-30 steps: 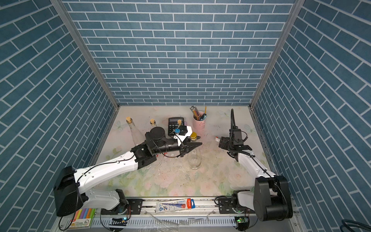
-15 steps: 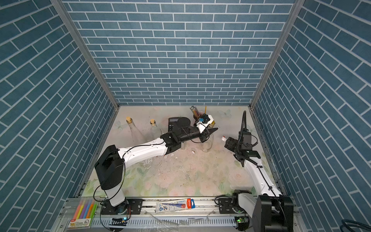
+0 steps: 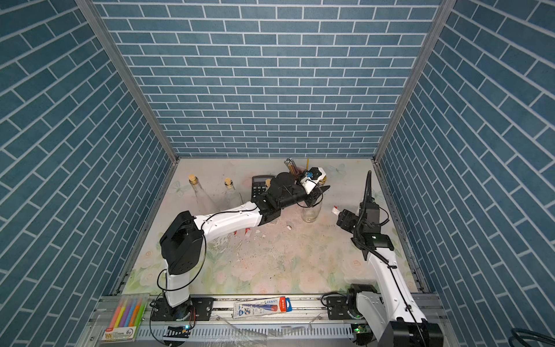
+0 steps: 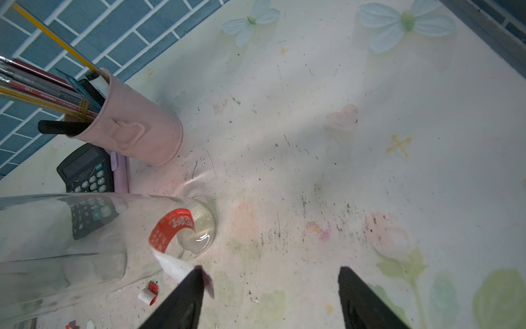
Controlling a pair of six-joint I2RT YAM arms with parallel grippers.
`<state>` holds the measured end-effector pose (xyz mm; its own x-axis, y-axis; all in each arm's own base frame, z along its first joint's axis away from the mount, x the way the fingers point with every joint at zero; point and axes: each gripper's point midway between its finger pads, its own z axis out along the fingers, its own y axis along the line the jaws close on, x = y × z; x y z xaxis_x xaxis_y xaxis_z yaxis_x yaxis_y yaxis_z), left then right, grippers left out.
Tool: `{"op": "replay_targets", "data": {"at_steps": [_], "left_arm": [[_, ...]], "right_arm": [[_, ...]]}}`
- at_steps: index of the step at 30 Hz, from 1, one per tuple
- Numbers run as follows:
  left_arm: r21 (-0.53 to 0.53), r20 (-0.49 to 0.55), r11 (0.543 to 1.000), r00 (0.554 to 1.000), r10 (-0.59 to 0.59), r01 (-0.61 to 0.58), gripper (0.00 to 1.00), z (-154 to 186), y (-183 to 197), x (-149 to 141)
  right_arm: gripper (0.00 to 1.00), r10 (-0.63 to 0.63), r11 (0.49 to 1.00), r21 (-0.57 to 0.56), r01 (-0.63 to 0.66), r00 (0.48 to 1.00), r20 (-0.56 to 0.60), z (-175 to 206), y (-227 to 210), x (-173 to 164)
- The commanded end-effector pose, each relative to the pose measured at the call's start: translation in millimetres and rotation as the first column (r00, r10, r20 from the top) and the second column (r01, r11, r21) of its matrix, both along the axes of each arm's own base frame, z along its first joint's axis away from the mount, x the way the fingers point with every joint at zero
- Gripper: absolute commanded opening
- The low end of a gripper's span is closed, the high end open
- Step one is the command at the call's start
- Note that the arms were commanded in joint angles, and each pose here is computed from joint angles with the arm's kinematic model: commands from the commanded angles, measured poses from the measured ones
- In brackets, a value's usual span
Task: Remove the label from the bottle
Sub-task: Place the bottle at the center of the board.
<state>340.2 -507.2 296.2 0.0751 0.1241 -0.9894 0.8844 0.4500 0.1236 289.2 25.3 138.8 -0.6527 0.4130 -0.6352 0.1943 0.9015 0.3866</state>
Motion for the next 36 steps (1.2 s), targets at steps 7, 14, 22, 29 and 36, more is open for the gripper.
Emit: {"op": "replay_targets", "data": {"at_steps": [7, 14, 22, 29, 36], "left_arm": [[-0.076, 0.080, 0.996, 0.995, 0.053, -0.047, 0.61, 45, 11, 8], [-0.073, 0.063, 0.997, 0.997, 0.044, -0.039, 0.99, 49, 13, 11], [-0.058, 0.071, 0.998, 0.997, 0.005, -0.001, 0.99, 68, 26, -4], [-0.054, 0.043, 0.997, 0.997, -0.061, 0.064, 1.00, 76, 55, -41], [0.028, 0.007, 0.998, 0.998, -0.062, 0.062, 0.99, 31, 71, -87]], "right_arm": [[0.78, 0.052, 0.999, 0.003, -0.052, 0.993, -0.106, -19, 6, -17], [0.77, 0.040, 0.999, 0.003, -0.039, 0.989, -0.146, -32, 6, -19], [0.77, 0.054, 0.998, -0.006, -0.057, 0.975, -0.215, -48, 11, -25], [0.77, 0.091, 0.995, -0.004, -0.095, 0.961, -0.260, -56, 21, -32], [0.77, 0.228, 0.974, 0.050, -0.222, 0.946, -0.229, -50, 54, -41]]}}
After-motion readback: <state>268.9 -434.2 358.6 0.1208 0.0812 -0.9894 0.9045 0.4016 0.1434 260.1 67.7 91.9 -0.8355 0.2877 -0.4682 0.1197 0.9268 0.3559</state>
